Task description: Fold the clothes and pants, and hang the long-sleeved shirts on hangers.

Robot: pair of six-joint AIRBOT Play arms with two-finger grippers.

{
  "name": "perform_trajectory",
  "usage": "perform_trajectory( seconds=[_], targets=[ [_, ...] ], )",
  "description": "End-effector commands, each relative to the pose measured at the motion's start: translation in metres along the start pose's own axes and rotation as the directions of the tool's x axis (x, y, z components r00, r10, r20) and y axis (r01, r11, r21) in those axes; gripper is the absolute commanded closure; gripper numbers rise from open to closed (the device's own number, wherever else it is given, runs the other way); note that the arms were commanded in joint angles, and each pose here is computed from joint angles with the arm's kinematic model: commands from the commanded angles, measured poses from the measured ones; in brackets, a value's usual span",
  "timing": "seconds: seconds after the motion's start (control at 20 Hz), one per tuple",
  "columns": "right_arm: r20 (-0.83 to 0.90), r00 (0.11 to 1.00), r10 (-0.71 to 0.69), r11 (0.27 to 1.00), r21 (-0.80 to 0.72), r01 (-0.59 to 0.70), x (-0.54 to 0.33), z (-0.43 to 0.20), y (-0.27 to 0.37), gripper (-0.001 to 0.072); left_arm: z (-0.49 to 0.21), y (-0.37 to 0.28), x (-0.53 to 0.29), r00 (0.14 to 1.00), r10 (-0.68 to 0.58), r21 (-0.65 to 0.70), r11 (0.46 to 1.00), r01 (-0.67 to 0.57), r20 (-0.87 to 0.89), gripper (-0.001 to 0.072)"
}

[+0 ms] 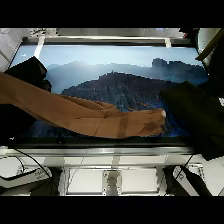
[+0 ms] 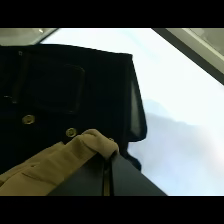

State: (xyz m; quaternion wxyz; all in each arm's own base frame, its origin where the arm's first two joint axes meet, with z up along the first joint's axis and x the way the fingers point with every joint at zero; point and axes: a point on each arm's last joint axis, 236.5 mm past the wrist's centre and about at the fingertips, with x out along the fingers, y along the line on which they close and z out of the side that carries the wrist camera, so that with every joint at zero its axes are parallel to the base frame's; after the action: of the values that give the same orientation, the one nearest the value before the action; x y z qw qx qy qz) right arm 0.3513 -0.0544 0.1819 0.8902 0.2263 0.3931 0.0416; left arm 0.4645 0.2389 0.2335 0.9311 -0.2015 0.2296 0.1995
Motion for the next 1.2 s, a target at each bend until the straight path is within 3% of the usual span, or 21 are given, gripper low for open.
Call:
perform_trajectory(
  seconds=[0.0,0.1,0.15,0.2,0.35,0.55,0.75,1.15],
  targets=[
    [-0.01,0.999,-0.042,0.982,0.185,0.043,0.065,0.016,-0.053,0.0702,-0.017,-0.037,0.057,0.996,-0.089,-0.023,0.996,0.089,0.007,0.0696],
    [-0.178,0.984,0.012,0.986,0.164,0.018,0.107,-0.019,-0.058,0.0691,-0.034,-0.055,0.081,0.993,-0.117,-0.02,0.993,0.117,-0.015,0.0697],
    [-0.28,0.959,0.05,0.989,0.144,-0.009,0.123,-0.042,-0.053,0.0571,-0.043,-0.057,0.09,0.993,-0.116,-0.009,0.993,0.115,-0.035,0.0697],
    [-0.385,0.919,0.09,0.988,0.154,-0.033,0.138,-0.068,-0.046,0.0376,-0.05,-0.06,0.096,0.992,-0.118,-0.005,0.993,0.117,-0.052,0.0696],
    [-0.55,0.822,0.145,0.989,0.077,-0.123,0.18,-0.116,-0.018,0.0368,-0.052,-0.065,0.097,0.991,-0.124,-0.001,0.992,0.124,-0.057,0.0696],
    [-0.534,0.826,0.182,0.968,-0.051,-0.246,0.226,-0.128,0.022,0.0367,-0.055,-0.063,0.088,0.989,-0.121,-0.001,0.993,0.122,-0.087,0.0696],
    [-0.62,0.732,0.284,0.929,-0.01,-0.369,0.211,-0.152,0.056,0.0366,-0.069,-0.062,0.086,0.982,-0.118,-0.001,0.993,0.12,-0.145,0.0696],
    [-0.678,0.661,0.32,0.908,0.02,-0.419,0.197,-0.169,0.073,0.0367,-0.09,-0.061,0.082,0.966,-0.112,0.001,0.993,0.116,-0.234,0.0695]
  ],
)
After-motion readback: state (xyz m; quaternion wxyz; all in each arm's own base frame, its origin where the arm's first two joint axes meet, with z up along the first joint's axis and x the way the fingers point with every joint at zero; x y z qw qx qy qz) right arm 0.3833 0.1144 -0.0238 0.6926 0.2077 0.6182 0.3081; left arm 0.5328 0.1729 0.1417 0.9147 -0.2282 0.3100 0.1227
